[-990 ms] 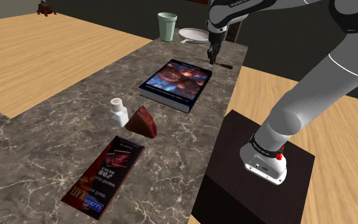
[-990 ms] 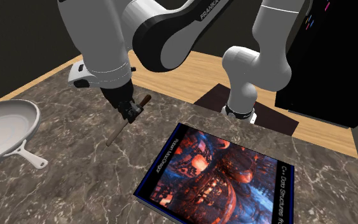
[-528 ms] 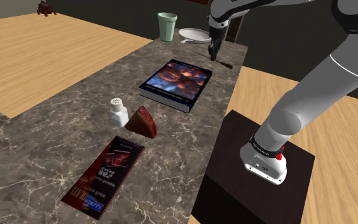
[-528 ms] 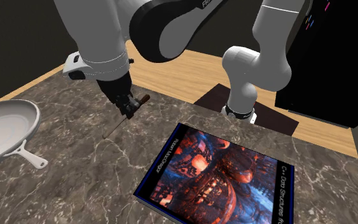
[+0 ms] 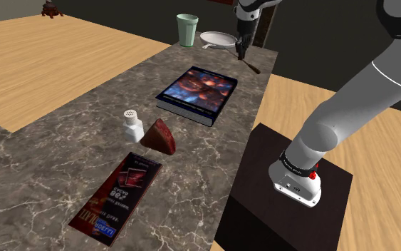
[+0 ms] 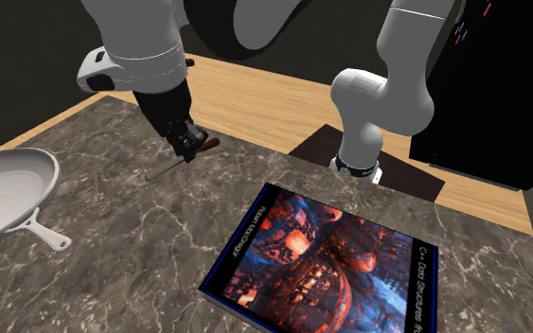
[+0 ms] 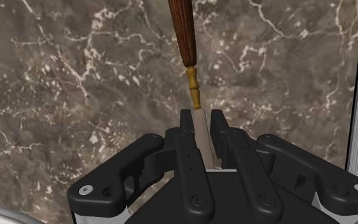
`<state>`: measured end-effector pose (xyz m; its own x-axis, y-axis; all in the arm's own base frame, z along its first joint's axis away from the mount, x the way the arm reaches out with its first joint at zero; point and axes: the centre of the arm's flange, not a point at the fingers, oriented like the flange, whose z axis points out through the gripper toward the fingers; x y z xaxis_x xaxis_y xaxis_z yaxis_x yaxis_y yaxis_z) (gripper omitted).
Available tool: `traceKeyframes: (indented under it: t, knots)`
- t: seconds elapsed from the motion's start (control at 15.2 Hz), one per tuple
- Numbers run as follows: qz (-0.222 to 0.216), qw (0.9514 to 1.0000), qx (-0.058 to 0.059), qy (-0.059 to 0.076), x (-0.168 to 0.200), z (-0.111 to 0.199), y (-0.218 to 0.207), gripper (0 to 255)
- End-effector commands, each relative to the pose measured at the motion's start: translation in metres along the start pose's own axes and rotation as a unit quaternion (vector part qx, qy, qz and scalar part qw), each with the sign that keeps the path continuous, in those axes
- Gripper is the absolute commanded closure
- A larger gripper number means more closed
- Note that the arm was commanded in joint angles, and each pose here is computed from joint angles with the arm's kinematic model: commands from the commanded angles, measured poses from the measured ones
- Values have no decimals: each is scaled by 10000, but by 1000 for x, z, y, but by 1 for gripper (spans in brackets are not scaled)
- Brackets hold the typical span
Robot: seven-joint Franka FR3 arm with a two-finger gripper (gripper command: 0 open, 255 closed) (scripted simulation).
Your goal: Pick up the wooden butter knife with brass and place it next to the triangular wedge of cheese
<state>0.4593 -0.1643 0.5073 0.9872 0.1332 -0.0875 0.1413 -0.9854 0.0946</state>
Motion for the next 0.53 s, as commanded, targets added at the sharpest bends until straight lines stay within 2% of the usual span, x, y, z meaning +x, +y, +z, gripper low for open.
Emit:
traceKeyframes:
  t: [0.0,0.46]
  knots:
    - [0,10000,2,-2,-1,-11,1,255]
    - [0,10000,2,-2,-4,-48,5,255]
